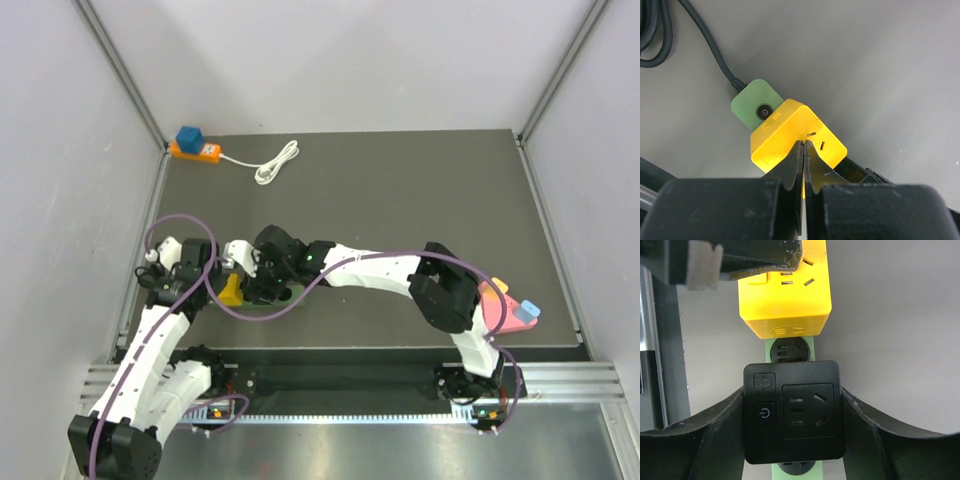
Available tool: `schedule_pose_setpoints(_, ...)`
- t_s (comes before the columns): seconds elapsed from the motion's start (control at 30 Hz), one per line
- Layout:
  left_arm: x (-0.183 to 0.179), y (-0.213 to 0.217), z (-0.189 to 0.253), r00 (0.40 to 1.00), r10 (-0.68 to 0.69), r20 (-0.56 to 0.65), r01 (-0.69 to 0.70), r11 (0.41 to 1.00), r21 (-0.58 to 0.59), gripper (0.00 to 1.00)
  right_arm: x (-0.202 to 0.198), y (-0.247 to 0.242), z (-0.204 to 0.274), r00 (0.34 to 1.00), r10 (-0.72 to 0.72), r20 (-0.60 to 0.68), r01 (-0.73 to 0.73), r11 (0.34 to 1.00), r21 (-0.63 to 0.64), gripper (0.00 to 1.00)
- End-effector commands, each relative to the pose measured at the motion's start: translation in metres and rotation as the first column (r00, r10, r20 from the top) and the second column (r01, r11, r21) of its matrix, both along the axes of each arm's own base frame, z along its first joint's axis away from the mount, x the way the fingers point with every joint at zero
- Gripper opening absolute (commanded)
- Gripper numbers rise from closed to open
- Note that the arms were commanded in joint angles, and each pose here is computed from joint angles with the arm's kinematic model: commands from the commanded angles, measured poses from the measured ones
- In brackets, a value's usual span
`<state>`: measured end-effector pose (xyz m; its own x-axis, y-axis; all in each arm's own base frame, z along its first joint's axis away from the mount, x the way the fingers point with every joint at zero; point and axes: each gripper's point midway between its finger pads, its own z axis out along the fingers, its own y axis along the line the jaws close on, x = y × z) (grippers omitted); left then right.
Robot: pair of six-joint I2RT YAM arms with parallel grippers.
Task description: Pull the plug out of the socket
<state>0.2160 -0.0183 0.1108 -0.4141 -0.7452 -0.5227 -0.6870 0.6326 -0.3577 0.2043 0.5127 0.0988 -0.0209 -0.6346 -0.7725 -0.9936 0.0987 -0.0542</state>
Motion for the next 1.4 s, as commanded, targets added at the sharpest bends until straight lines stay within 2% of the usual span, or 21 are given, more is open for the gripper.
schedule_pose_setpoints(0.0,-0.044,-0.02,-0.035,0.973,-0.092,-0.211,0.077,0.994,-0.081,0.0,0.016,0.055,0.118,0.991,0.032,0.126,-0.074,0.935,0.347,0.0)
schedule_pose_setpoints(0.1,-0.043,-0.021,-0.035,0.975,-0.1,-0.2,0.085,0.993,-0.084,0.0,0.016,0.051,0.115,0.996,0.034,0.081,-0.061,0.932,0.358,0.0)
schedule_pose_setpoints(0.23,-0.042,-0.021,-0.037,0.974,-0.097,-0.207,0.081,0.993,-0.083,0.0,0.027,0.054,0.136,0.993,0.062,-0.104,-0.012,0.907,0.421,0.0)
schedule_pose_setpoints(0.27,-0.041,-0.02,-0.036,0.974,-0.095,-0.205,0.08,0.994,-0.08,0.0,0.027,0.054,0.138,0.991,0.067,-0.114,-0.013,0.906,0.423,0.0)
schedule_pose_setpoints(0.4,-0.041,-0.021,-0.037,0.973,-0.1,-0.209,0.085,0.993,-0.081,0.0,0.025,0.056,0.123,0.975,0.061,-0.212,0.027,0.92,0.39,0.0)
schedule_pose_setpoints(0.47,-0.041,-0.021,-0.037,0.973,-0.102,-0.208,0.087,0.993,-0.082,0.0,0.025,0.056,0.113,0.975,0.049,-0.218,0.036,0.929,0.367,0.0)
schedule_pose_setpoints(0.57,-0.04,-0.022,-0.035,0.974,-0.11,-0.2,0.095,0.992,-0.085,0.0,0.025,0.052,0.093,0.98,0.014,-0.196,0.052,0.943,0.328,0.0)
schedule_pose_setpoints(0.63,-0.038,-0.025,-0.033,0.974,-0.136,-0.182,0.121,0.989,-0.09,0.0,0.023,0.048,0.08,0.995,-0.003,-0.095,0.03,0.957,0.29,0.0)
schedule_pose_setpoints(0.73,-0.029,-0.021,-0.017,0.982,-0.144,-0.124,0.138,0.989,-0.057,0.0,0.022,0.039,0.067,0.999,-0.033,-0.022,0.038,0.97,0.238,0.0)
schedule_pose_setpoints(0.8,-0.027,-0.014,-0.004,0.988,-0.128,-0.091,0.126,0.992,-0.025,0.0,0.022,0.035,0.073,0.999,-0.045,0.021,0.038,0.967,0.25,0.0)
schedule_pose_setpoints(0.83,-0.025,-0.01,0.007,0.991,-0.115,-0.07,0.115,0.993,-0.003,0.0,0.021,0.027,0.06,0.998,-0.049,0.037,0.039,0.973,0.226,0.0)
schedule_pose_setpoints(0.9,-0.023,-0.008,0.02,0.994,-0.109,-0.031,0.109,0.994,0.002,0.0,0.026,0.023,0.072,0.992,-0.082,0.095,0.054,0.962,0.268,0.0)
schedule_pose_setpoints(0.93,-0.022,-0.008,0.028,0.995,-0.1,-0.012,0.1,0.995,-0.001,0.0,0.025,0.016,0.061,0.991,-0.092,0.101,0.064,0.966,0.25,0.01)
schedule_pose_setpoints(1.03,-0.022,-0.012,0.037,0.994,-0.106,0.028,0.107,0.994,-0.025,0.0,0.026,0.01,0.06,0.988,-0.111,0.11,0.08,0.963,0.256,0.15)
schedule_pose_setpoints(1.07,-0.022,-0.015,0.039,0.992,-0.115,0.042,0.117,0.992,-0.04,0.0,0.024,0.009,0.06,0.988,-0.111,0.108,0.08,0.963,0.256,0.22)
schedule_pose_setpoints(1.1,-0.023,-0.016,0.039,0.992,-0.12,0.047,0.122,0.991,-0.047,0.0,0.024,0.009,0.061,0.989,-0.107,0.103,0.077,0.963,0.259,0.33)
schedule_pose_setpoints(1.17,-0.024,-0.019,0.039,0.99,-0.132,0.058,0.136,0.989,-0.062,0.02,0.02,0.009,0.059,0.992,-0.095,0.089,0.07,0.965,0.254,0.41)
schedule_pose_setpoints(1.2,-0.024,-0.021,0.04,0.988,-0.14,0.063,0.144,0.987,-0.066,0.11,0.019,0.007,0.058,0.992,-0.096,0.08,0.073,0.965,0.251,0.5)
schedule_pose_setpoints(1.27,-0.025,-0.023,0.043,0.982,-0.171,0.08,0.176,0.982,-0.066,0.26,0.017,0.006,0.059,0.993,-0.099,0.072,0.077,0.962,0.262,0.6)
schedule_pose_setpoints(1.3,-0.024,-0.028,0.045,0.976,-0.197,0.095,0.204,0.976,-0.076,0.4,0.015,0.001,0.059,0.992,-0.101,0.069,0.08,0.962,0.261,0.69)
schedule_pose_setpoints(1.37,-0.025,-0.031,0.049,0.965,-0.236,0.112,0.244,0.967,-0.072,0.52,0.012,-0.002,0.064,0.993,-0.098,0.069,0.075,0.956,0.285,0.77)
